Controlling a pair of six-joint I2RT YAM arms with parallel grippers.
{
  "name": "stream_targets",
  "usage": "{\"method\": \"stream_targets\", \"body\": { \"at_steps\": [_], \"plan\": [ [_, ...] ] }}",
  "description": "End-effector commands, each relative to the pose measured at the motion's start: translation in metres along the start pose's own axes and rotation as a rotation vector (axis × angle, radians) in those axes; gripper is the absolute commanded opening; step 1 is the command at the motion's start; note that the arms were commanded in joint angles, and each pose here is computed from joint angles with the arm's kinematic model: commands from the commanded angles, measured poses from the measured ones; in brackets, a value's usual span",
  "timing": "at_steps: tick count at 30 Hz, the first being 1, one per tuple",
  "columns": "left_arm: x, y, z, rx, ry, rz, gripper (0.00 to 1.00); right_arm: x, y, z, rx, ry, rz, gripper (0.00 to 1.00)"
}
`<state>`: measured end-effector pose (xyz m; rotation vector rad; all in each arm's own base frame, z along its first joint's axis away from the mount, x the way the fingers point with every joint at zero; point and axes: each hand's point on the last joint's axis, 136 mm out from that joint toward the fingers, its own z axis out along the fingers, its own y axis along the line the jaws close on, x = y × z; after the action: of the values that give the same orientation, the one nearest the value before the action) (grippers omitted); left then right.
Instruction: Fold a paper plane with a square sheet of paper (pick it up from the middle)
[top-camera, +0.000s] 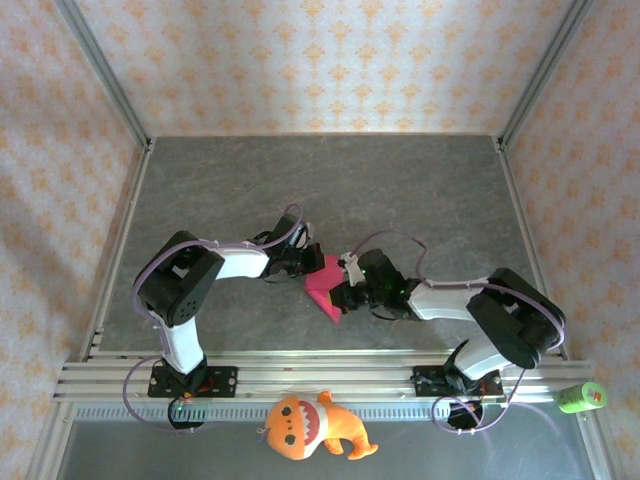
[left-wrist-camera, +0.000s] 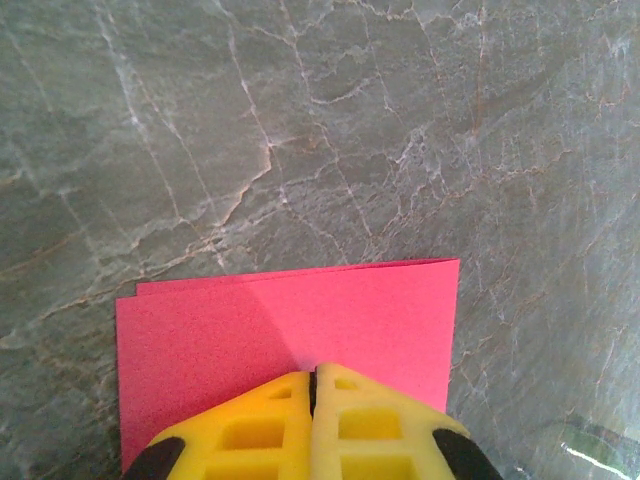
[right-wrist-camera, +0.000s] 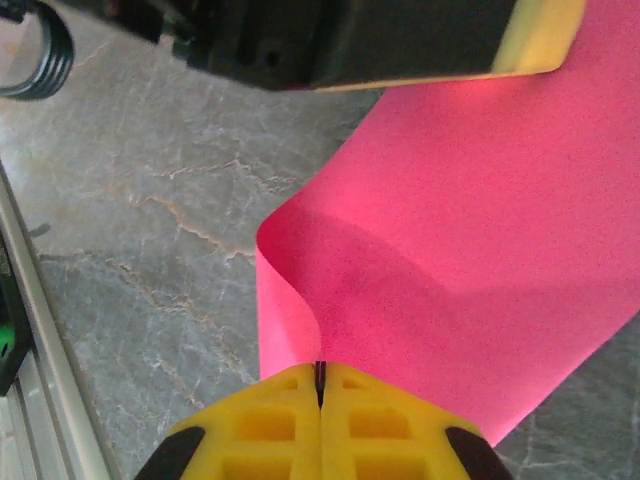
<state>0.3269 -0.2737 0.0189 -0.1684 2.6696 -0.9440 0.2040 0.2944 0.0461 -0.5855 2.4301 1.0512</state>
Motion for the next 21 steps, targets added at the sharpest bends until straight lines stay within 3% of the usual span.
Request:
{"method": "stream_targets", "body": {
  "at_steps": [1,21],
  "plan": [
    [0.014,0.029,0.006,-0.107,0.027,-0.015,0.01,-0.009,-0.006,0.003,0.042,0.000,0.010,0.00],
    [0.016,0.032,0.000,-0.118,0.018,-0.017,0.01,-0.008,-0.020,-0.003,0.149,0.031,0.054,0.00]
  ]
}}
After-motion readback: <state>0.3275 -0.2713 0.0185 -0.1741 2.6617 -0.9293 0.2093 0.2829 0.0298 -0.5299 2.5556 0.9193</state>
